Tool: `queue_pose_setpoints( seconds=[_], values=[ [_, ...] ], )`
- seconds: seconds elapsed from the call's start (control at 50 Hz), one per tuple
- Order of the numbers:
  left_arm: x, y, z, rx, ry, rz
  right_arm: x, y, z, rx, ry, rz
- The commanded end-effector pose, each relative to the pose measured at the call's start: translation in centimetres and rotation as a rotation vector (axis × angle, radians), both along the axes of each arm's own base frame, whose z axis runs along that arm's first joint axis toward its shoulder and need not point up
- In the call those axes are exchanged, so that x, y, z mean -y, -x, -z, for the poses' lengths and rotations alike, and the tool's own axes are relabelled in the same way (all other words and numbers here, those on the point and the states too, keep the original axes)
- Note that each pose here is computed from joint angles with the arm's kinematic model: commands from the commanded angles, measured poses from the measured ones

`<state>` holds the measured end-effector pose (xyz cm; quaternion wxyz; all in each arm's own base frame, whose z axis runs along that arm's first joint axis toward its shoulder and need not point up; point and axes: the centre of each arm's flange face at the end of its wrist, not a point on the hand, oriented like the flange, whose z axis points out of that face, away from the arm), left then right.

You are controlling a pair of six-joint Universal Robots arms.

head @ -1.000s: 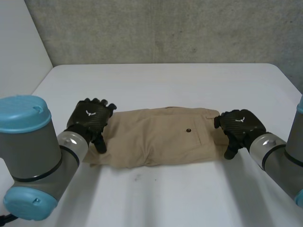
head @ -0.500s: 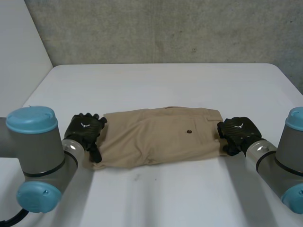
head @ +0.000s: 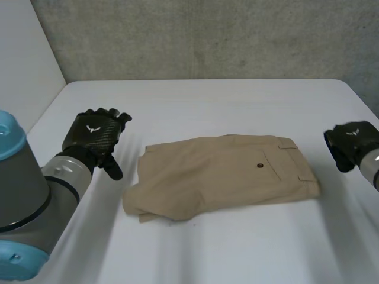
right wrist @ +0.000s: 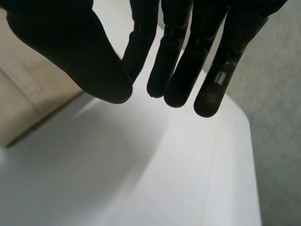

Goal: Fold the shorts.

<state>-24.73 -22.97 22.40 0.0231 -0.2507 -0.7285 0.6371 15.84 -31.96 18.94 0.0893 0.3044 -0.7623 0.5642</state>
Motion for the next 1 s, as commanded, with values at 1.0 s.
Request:
queue_pose_setpoints(
  seconds=[1.0],
  values=[
    [-1.5,-0.2,1.6,-0.194,-0.154,0.036,-1.5,-1.5,5.8,0.246,-0.137,-0.071]
  ],
)
